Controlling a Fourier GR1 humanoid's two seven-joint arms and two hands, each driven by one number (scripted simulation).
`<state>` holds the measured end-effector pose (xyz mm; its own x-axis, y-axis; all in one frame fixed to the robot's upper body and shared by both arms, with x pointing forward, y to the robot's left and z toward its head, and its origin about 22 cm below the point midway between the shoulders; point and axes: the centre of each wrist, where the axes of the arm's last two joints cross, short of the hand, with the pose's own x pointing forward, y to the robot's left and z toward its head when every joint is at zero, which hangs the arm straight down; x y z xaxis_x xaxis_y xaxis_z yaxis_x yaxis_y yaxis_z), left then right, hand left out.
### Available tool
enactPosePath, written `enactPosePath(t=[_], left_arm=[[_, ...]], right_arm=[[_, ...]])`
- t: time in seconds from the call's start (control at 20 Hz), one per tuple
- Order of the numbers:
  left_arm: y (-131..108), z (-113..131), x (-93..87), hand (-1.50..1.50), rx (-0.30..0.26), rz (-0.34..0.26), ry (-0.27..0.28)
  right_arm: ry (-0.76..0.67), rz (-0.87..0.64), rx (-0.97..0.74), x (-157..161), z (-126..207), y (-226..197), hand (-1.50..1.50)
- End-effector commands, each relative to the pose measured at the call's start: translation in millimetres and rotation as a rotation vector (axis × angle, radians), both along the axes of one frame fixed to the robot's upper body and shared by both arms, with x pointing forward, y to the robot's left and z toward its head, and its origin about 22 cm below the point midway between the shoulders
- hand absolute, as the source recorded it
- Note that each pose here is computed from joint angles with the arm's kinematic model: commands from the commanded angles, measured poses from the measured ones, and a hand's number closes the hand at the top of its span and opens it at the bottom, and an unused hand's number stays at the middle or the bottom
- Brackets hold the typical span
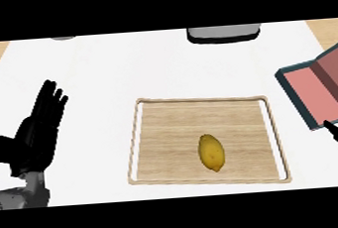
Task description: Pick the lemon from the tray and place it in the cardboard box
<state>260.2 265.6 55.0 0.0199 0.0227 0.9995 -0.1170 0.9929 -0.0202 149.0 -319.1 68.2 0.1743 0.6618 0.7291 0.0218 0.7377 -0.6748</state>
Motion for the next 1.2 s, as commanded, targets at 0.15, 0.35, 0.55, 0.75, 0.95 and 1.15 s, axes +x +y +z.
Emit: enactPosePath(t=[0.15,0.35,0.55,0.75,0.95,1.15], left_arm=[[-20,-1,-4.3,0.00,-0.028,-0.025,0.009],[-15,-2,-3.9,0.00,-0.019,-0.020,0.000],[-11,-1,-7.8,0.00,0.004,-0.007,0.009],[-17,8,4.4,0.00,-0.002,0.005,-0.001],[-12,5,6.9,0.00,0.007,-0.007,0.003],[-7,-7,5.4,0.00,0.010,-0.003,-0.004]], right_arm=[[0.173,0.071,0.005,8,77,51,-1.50],[0.163,0.106,0.067,9,96,80,-1.50],[0.159,0.122,0.070,31,85,93,-1.50],[0.217,0.093,0.025,33,82,119,-1.50],[0.263,0.061,0.028,48,75,130,-1.50],[0.235,0.079,0.070,56,68,128,-1.50]])
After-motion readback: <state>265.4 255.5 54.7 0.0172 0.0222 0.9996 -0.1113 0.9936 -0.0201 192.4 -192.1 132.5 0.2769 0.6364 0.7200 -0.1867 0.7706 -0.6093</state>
